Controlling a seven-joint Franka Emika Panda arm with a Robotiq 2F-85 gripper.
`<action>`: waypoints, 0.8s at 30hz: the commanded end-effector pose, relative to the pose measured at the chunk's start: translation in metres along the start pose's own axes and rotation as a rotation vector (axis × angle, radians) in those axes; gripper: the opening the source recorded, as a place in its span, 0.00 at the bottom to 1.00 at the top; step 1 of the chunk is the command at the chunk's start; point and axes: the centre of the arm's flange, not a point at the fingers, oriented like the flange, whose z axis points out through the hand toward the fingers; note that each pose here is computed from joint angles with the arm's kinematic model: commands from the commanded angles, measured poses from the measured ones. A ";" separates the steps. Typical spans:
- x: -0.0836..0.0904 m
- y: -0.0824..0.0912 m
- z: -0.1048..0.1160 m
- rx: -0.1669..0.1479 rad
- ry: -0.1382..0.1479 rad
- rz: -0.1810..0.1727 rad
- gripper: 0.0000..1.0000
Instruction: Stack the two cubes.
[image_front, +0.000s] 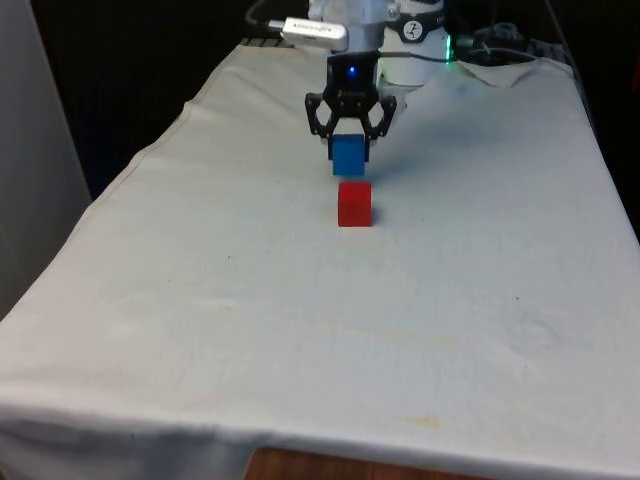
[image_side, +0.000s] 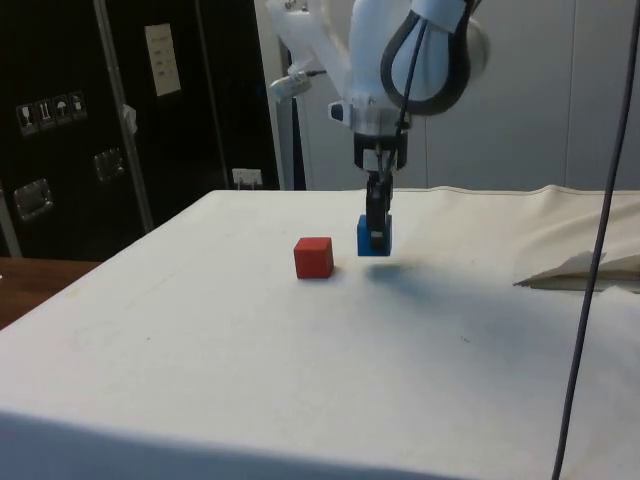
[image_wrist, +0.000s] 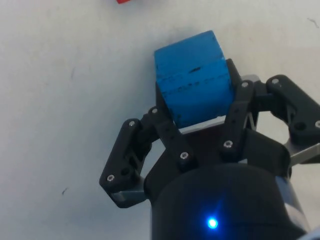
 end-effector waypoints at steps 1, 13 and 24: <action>0.001 0.003 -0.005 -0.003 -0.004 0.000 0.03; 0.013 0.007 -0.042 0.016 0.008 0.009 0.03; 0.026 0.011 -0.075 0.030 0.008 0.015 0.03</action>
